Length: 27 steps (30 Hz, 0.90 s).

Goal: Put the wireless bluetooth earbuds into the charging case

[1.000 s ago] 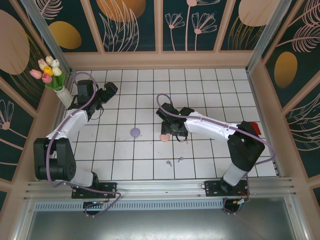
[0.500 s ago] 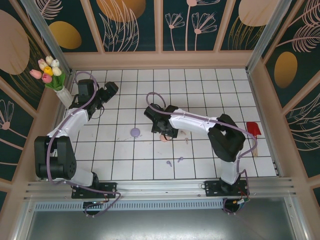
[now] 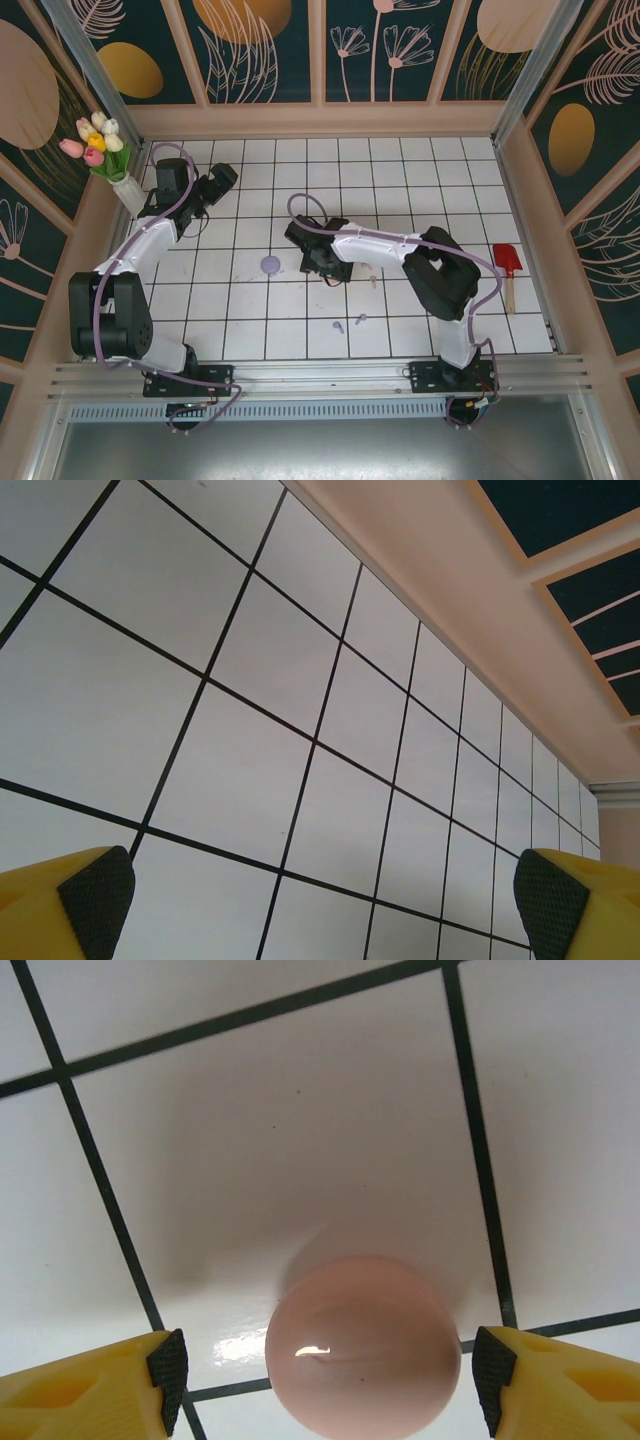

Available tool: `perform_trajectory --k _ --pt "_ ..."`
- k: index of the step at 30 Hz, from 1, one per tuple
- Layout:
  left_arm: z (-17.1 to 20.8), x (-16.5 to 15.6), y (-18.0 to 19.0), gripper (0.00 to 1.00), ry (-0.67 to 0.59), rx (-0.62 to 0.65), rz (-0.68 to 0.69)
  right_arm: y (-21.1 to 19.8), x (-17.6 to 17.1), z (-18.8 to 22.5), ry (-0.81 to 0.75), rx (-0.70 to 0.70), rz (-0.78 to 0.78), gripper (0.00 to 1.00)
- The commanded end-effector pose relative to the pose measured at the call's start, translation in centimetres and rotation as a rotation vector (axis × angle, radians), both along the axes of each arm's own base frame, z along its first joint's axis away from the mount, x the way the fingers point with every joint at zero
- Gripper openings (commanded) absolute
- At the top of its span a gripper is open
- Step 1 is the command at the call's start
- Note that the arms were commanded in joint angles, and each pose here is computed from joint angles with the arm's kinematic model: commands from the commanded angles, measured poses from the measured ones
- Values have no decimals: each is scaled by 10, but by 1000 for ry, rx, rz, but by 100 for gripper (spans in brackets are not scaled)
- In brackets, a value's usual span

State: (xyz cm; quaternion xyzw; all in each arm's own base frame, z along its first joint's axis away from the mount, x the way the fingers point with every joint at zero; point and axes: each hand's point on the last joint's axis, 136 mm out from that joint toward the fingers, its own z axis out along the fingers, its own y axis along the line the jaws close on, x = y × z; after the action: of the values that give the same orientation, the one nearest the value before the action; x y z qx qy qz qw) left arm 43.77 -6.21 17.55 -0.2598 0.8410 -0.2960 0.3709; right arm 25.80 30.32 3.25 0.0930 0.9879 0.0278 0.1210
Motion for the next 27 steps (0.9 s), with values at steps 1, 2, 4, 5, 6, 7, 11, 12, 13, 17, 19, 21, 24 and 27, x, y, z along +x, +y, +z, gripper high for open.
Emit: perform_trajectory --k 1,2,4,5,6,7,11,12,13,17,19,21,24,27 --pt "15 9 -6 99 -45 -16 -22 -5 -7 -12 27 -33 29 77" --pt "15 9 -6 99 -46 -18 -24 -7 -8 -14 29 -37 28 77" --pt "17 8 -8 99 -49 -19 -30 -9 -11 -19 37 -43 33 77" --pt "17 8 -8 99 -49 -19 -33 -10 -11 -21 41 -46 35 77" --pt "17 8 -9 99 -51 -20 -36 -11 -11 -22 41 -48 39 77" --pt "17 8 -9 99 -53 -20 -40 -11 -12 -23 43 -50 43 77" --pt "22 7 -15 99 -68 -16 -68 -10 -11 -25 45 -57 69 76" --pt "23 7 -17 99 -69 -13 -75 -10 -11 -25 44 -59 77 76" --pt "24 7 -18 99 -69 -8 -81 -10 -11 -26 47 -59 83 76" --pt "25 6 -26 99 -71 6 -119 -12 -9 -27 51 -64 104 74" --pt "25 6 -28 99 -70 12 -126 -12 -9 -28 53 -68 112 72" --pt "23 5 -30 99 -64 18 -129 -12 -9 -27 52 -66 112 71" --pt "22 5 -32 99 -61 21 -131 -11 -9 -28 53 -62 113 67" --pt "21 4 -33 99 -59 28 -134 -11 -8 -28 49 -61 108 66"
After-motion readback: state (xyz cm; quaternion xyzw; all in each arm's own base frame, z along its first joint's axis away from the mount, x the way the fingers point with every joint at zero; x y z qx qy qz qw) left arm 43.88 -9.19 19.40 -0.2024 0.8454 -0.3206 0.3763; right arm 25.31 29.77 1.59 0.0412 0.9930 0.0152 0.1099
